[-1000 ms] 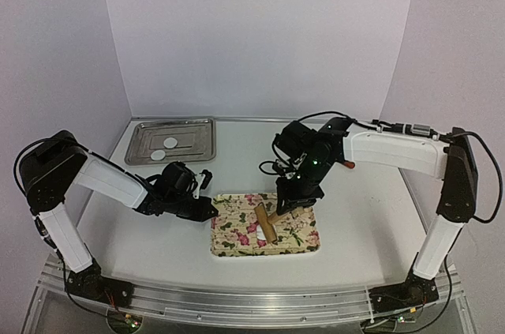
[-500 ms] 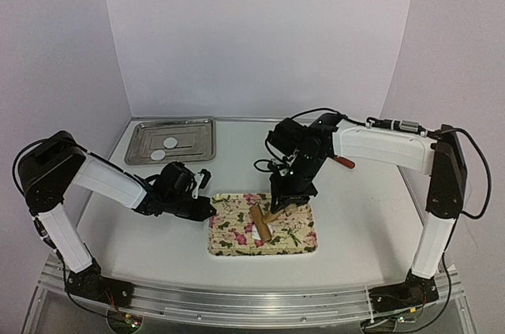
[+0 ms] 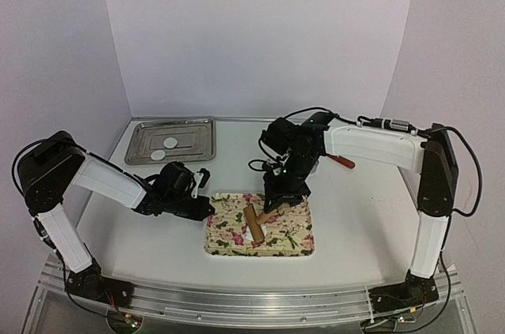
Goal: Roll out the dumpling wrappers from the dough
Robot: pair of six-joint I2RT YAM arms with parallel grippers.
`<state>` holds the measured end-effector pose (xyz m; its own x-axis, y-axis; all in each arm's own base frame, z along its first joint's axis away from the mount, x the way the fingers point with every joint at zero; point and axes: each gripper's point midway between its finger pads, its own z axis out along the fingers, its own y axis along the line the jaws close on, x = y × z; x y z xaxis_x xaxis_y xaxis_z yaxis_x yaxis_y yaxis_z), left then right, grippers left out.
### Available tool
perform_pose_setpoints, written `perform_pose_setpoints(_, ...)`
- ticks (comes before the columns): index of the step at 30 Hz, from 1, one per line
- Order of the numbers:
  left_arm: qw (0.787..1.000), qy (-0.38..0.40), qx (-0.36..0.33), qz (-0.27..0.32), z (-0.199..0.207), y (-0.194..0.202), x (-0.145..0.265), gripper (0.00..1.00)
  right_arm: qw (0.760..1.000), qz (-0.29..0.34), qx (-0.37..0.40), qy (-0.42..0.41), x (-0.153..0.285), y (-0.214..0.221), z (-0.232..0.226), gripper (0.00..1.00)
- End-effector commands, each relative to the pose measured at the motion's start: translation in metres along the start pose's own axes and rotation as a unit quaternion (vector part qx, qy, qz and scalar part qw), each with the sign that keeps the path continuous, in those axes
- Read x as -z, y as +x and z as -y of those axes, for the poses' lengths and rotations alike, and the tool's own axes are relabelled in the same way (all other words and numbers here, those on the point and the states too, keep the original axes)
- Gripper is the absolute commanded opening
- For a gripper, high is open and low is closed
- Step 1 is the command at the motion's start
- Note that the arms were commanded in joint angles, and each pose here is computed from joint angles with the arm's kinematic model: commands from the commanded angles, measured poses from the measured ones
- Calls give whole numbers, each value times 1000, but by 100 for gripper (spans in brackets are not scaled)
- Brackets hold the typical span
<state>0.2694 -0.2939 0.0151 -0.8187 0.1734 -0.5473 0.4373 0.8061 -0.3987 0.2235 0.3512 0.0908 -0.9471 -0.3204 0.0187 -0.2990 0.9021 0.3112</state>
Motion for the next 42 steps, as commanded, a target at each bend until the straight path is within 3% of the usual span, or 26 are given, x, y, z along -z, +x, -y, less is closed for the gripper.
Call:
perform_pose_setpoints(1,993,14,-41,-109,0,66,-1,0,981,-72,-13,178,-113,25,80,0)
perform_pose_setpoints(26,993,13,-43,-113,1,68,-3,0,985,-51,-4,167,-116,14,61,0)
perform_pose_setpoints(33,995,6,-45,-94,0,61,4,0,979,-15,-3,203,-82,20,82,0)
perform_pose_setpoints(42,995,-5,-45,-85,-3,58,7,0,975,-40,-31,215,-64,42,127,0)
